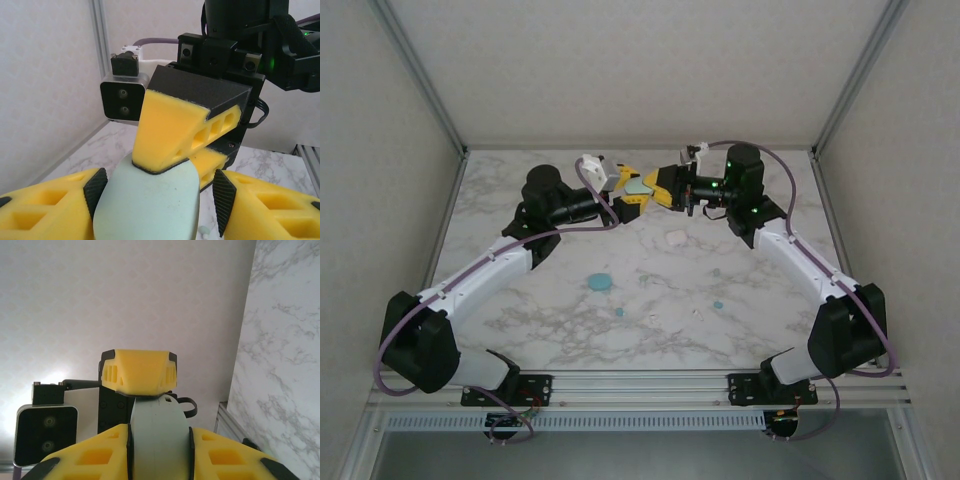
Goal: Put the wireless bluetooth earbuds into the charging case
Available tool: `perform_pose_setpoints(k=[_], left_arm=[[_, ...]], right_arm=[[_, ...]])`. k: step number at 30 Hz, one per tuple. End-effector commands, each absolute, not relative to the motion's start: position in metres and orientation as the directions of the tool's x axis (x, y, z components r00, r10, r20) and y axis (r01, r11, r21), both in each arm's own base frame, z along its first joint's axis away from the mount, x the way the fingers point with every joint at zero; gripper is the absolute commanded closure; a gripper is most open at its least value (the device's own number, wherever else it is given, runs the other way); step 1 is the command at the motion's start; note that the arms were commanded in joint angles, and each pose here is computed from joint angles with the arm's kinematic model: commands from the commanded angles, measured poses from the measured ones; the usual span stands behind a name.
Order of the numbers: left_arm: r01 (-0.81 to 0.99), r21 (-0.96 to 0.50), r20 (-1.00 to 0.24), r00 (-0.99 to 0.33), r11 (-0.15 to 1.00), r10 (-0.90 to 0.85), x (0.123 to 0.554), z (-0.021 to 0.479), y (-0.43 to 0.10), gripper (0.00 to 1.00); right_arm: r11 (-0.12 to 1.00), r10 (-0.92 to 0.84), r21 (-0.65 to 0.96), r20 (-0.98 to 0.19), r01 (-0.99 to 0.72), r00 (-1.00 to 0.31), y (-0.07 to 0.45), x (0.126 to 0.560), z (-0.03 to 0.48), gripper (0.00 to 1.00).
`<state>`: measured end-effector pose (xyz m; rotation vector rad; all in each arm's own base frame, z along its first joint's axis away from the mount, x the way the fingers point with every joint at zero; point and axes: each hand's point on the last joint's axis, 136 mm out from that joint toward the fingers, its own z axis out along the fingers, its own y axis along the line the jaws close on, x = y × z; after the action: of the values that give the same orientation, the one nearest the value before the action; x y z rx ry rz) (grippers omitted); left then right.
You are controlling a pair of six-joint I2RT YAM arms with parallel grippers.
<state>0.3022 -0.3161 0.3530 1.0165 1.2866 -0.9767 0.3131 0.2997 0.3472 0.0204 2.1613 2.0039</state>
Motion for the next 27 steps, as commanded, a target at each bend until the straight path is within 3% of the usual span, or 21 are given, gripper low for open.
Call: perform_pose_setpoints(k=[1,8,27], left_arm=[[0.956,0.105,-0.994,0.112,0.273,-0.008,0.295,0.366,-0.315,0.39],[0.956,0.135,-0.990,0.139,0.262,0.003,0.294,0.364,-0.315,0.39],[0.954,0.125,-0.988,0.145,0.273,-0.053,0.294,0.379,-0.314,0.46]], right_arm=[[0.012,0.152,0.989,-0.147,-0.147,-0.977,0.301,0.315,0.366,0.76],[-0.032,0.140,0.990,-0.128,-0.134,-0.982,0.301,0.314,0.372,0.77],[-0.019,0.159,0.995,-0.095,-0.100,-0.983,0.298,0.318,0.363,0.77]])
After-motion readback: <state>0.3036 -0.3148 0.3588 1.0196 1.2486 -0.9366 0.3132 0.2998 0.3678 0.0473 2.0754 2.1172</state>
